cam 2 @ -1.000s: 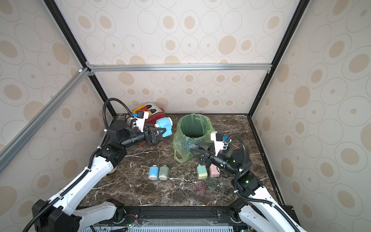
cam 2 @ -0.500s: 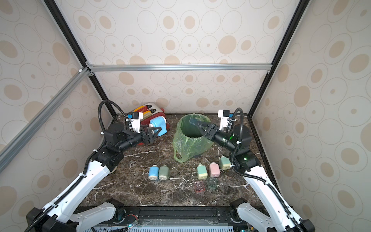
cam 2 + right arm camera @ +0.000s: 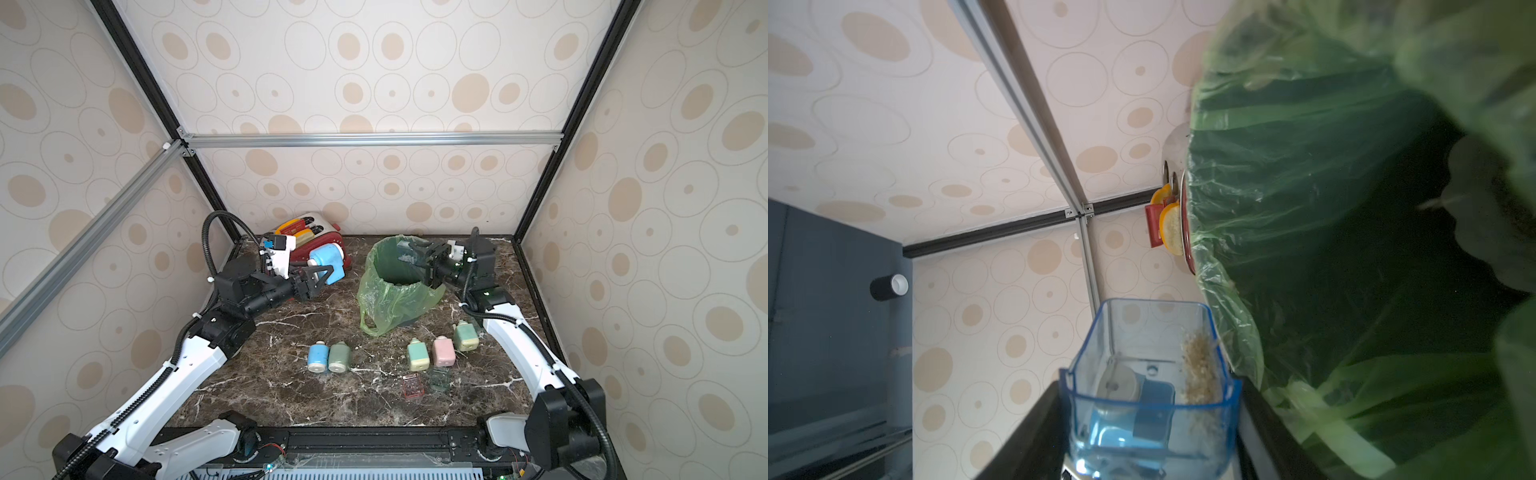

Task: Take out the pencil sharpener tray and clean the shavings
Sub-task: Pour the shavings into the trash bin.

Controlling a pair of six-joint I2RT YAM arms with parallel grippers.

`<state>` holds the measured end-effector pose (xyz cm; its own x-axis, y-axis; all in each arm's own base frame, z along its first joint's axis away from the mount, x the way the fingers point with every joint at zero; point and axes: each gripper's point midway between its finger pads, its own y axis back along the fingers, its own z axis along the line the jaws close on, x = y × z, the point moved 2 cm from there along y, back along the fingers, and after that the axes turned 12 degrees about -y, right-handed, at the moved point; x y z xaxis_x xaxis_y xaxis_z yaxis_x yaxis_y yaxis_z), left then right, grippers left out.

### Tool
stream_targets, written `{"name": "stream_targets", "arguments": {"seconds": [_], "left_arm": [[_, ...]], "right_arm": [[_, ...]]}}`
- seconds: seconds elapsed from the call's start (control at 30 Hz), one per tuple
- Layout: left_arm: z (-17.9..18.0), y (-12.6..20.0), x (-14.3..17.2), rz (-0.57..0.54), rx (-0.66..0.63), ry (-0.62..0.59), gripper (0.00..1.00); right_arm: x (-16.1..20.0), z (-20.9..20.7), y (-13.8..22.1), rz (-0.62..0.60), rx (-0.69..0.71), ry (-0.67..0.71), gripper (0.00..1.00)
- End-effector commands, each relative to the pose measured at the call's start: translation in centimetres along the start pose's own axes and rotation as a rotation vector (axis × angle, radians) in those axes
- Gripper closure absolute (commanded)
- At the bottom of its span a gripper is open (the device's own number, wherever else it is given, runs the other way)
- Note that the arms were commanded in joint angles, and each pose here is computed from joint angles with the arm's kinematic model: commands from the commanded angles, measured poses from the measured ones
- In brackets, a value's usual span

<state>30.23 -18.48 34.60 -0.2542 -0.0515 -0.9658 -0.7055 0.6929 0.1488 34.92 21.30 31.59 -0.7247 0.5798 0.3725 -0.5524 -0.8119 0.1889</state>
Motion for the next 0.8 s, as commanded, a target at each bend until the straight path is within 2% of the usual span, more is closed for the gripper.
{"name": "stream_targets", "arguments": {"seconds": [0.0, 0.13, 0.27, 0.43, 0.6, 0.7, 0.77], "left_arm": [[-0.6, 1.0, -2.6, -0.096, 0.005, -0.042, 1.0], [-0.5, 1.3, -2.6, -0.104, -0.003, -0.045, 1.0], [-0.7, 1.2, -2.7, -0.103, 0.009, -0.044, 1.0], [-0.7, 1.2, -2.6, -0.098, 0.005, -0.045, 1.0], [-0.7, 1.2, -2.7, -0.1, 0.008, -0.05, 1.0], [-0.8, 1.2, -2.8, -0.101, 0.011, -0.049, 1.0], [-0.8, 1.3, -2.8, -0.103, 0.013, -0.049, 1.0]], "right_arm": [[1.7, 2.8, 0.7, 0.043, -0.039, -0.065, 1.0], [1.4, 2.7, 1.3, -0.009, -0.031, -0.081, 1.0], [2.1, 3.3, 1.0, 0.035, -0.028, -0.084, 1.0], [1.5, 1.4, 0.2, 0.049, -0.005, -0.153, 1.0], [3.1, 3.9, 0.4, 0.076, -0.046, -0.08, 1.0], [2.1, 1.0, -0.1, 0.058, 0.018, -0.152, 1.0], [1.8, 0.3, -0.8, 0.086, -0.008, -0.197, 1.0]]}}
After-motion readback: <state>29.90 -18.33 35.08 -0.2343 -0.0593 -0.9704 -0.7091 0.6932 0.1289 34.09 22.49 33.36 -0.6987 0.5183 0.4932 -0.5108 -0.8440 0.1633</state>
